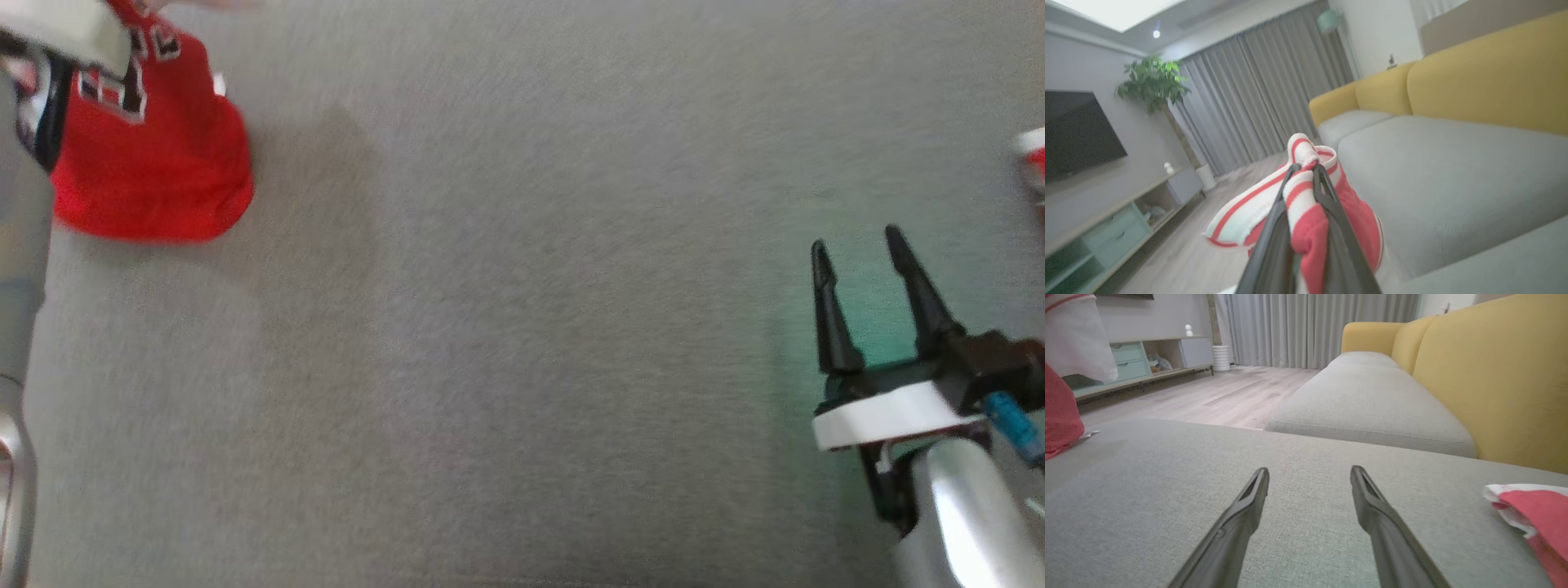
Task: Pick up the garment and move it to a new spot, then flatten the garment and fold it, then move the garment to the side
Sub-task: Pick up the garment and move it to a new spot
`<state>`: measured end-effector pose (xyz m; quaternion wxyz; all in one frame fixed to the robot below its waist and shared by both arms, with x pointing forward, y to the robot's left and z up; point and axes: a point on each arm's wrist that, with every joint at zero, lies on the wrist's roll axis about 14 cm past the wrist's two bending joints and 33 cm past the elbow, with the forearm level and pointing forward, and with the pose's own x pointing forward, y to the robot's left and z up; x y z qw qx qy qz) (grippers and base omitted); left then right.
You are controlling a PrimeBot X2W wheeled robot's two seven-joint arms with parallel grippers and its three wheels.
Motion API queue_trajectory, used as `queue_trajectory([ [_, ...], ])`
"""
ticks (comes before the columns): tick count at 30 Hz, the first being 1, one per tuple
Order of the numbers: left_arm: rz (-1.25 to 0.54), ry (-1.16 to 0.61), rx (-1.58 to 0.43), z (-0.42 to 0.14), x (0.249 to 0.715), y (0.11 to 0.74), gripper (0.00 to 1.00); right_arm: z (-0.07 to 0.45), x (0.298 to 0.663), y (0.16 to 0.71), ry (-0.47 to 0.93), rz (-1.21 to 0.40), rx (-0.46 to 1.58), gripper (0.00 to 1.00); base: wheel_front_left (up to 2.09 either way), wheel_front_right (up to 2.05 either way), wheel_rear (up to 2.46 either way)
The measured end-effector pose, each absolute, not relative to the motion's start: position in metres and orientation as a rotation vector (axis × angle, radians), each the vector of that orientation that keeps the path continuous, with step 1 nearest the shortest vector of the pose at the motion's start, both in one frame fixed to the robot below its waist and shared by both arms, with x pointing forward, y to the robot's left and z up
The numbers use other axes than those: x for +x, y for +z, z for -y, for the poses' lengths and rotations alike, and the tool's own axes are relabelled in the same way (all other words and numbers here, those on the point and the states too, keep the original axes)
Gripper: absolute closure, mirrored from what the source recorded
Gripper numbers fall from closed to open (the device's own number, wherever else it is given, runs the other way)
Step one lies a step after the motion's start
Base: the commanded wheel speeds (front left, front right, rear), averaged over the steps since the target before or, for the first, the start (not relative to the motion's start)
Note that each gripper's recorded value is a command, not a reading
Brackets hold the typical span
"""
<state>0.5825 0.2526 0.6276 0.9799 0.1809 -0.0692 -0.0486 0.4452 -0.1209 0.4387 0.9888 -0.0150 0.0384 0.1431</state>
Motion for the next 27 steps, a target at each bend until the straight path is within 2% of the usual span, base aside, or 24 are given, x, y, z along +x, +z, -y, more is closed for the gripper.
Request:
queue_trajectory([
  [9, 0.490, -0.343, 0.392, -0.129, 0.562, 0.766, 1.00, 0.168, 0.381, 0.477, 0.118, -0.013, 0.009, 0.00, 0.00, 0.00, 0.00],
  [15, 0.612, -0.532, 0.316, -0.033, 0.544, 0.807, 1.00, 0.206, 0.354, 0.498, -0.006, 0.047, 0.011, 0.00, 0.00, 0.00, 0.00],
  [21, 0.556, -0.740, 0.184, 0.047, 0.534, 0.767, 1.00, 0.219, 0.346, 0.491, -0.056, 0.023, 0.019, 0.00, 0.00, 0.00, 0.00],
  [26, 0.271, -0.833, 0.159, 0.059, 0.526, 0.627, 1.00, 0.207, 0.355, 0.480, -0.030, -0.009, 0.055, 0.00, 0.00, 0.00, 0.00],
  [27, 0.271, -0.833, 0.159, 0.059, 0.526, 0.627, 1.00, 0.207, 0.355, 0.480, -0.030, -0.009, 0.055, 0.00, 0.00, 0.00, 0.00],
])
